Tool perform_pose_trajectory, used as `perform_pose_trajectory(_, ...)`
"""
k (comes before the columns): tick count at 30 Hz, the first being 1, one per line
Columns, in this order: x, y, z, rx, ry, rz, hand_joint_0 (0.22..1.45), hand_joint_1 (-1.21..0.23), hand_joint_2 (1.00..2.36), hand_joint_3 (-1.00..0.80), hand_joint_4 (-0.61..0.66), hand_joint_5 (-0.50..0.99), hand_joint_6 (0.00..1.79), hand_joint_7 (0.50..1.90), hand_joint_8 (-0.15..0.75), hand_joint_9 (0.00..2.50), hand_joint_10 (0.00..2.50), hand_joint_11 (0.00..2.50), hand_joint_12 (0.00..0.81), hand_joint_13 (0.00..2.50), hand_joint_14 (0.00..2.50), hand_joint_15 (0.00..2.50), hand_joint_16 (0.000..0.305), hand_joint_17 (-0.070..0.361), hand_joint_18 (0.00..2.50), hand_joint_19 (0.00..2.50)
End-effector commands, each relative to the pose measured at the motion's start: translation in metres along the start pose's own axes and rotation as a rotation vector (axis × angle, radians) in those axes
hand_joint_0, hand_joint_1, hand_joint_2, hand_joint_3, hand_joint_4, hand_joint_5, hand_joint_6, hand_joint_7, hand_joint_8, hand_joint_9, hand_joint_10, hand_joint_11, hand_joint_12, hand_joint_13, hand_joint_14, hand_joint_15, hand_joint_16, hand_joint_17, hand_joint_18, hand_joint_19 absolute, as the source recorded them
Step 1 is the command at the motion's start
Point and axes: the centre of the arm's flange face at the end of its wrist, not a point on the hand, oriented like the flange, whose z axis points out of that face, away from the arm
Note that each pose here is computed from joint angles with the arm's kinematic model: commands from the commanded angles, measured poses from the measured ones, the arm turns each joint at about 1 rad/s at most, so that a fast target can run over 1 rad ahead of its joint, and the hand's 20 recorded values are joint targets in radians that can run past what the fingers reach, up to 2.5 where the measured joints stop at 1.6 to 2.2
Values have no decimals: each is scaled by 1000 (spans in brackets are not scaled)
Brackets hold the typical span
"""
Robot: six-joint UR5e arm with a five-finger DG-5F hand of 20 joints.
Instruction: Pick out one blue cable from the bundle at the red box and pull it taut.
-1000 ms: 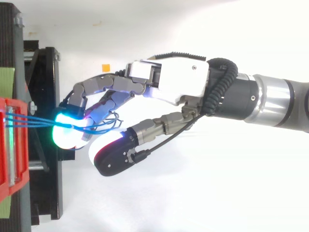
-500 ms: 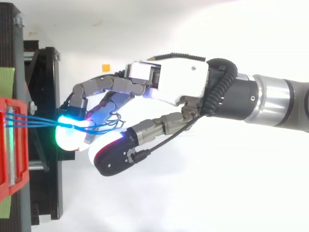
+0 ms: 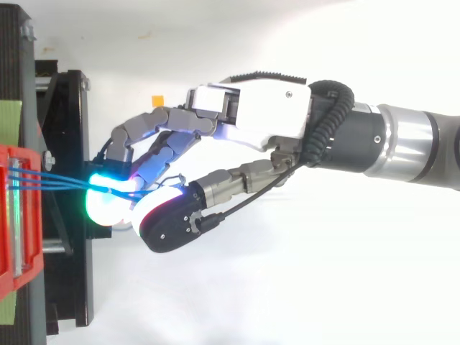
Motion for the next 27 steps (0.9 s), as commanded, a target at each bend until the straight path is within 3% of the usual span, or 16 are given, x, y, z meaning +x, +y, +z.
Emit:
perform_pose_trajectory(1, -2, -1, 0, 0, -2, 0, 583, -552, 1009, -402, 133, -135, 737, 868, 235, 842, 19, 509, 314, 759, 19, 475, 49, 110, 538, 687)
perform_pose_trajectory(14, -6, 4, 3, -9, -3, 4, 592, -576, 1012, -367, 118, -140, 756, 856, 234, 844, 17, 520, 310, 764, 18, 480, 49, 110, 549, 697)
perform_pose_trajectory(18, -6, 6, 5, -14, -1, 4, 592, -607, 1014, -331, 123, -159, 815, 767, 236, 841, 18, 532, 313, 766, 18, 481, 49, 111, 553, 697)
perform_pose_trajectory(27, -6, 8, 6, -18, -1, 5, 584, -677, 1015, -314, 148, -175, 888, 703, 237, 830, 20, 553, 315, 769, 20, 483, 50, 113, 563, 697)
